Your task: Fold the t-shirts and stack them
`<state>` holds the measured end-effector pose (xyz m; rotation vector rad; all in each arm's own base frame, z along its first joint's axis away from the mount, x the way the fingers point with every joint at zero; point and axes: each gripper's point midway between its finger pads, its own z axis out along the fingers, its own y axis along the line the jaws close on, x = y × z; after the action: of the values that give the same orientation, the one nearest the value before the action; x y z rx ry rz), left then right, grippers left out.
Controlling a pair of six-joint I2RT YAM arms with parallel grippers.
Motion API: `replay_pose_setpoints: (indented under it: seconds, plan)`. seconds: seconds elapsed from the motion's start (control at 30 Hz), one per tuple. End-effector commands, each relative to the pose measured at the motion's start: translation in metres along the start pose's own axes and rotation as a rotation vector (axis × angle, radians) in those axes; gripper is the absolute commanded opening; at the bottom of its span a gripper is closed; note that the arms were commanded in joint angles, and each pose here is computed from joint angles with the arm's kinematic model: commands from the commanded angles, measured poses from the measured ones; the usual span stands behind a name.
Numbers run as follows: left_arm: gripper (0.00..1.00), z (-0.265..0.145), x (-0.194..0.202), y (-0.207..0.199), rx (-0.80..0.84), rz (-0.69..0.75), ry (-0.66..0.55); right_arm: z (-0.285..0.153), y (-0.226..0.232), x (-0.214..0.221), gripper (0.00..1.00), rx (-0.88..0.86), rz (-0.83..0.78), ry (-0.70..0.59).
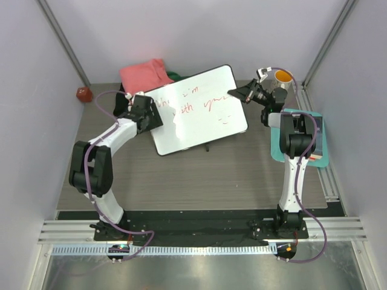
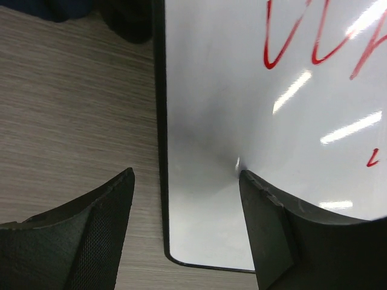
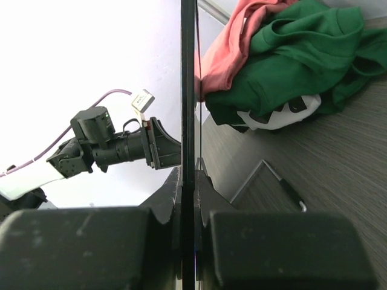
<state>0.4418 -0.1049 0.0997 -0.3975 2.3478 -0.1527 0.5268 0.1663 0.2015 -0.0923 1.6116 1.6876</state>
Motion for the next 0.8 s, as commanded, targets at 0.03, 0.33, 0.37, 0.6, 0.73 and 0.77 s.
replay_pose_setpoints:
  seconds: [0.03, 0.33, 0.37, 0.6, 0.73, 0.77]
  plan:
    - [0.72, -0.013, -0.022, 0.011, -0.022, -0.115, -0.081, 0.005, 0.103, -0.046, 0.01, -0.26, -0.444, -0.141]
    - [0.7, 0.004, -0.007, 0.001, 0.04, -0.15, -0.052, 0.0, 0.094, -0.043, 0.01, -0.238, -0.424, -0.14]
    - [0.7, 0.006, -0.005, -0.002, 0.058, -0.155, -0.049, 0.0, 0.094, -0.042, 0.01, -0.239, -0.422, -0.136]
    - [0.7, 0.022, -0.001, -0.015, 0.125, -0.177, -0.044, -0.001, 0.088, -0.04, 0.01, -0.232, -0.409, -0.134]
    - [0.7, 0.033, 0.012, -0.013, 0.128, -0.2, -0.009, -0.002, 0.085, -0.041, 0.01, -0.227, -0.401, -0.14]
    - [0.7, 0.036, 0.015, -0.014, 0.134, -0.216, -0.002, -0.002, 0.085, -0.041, 0.01, -0.227, -0.399, -0.139]
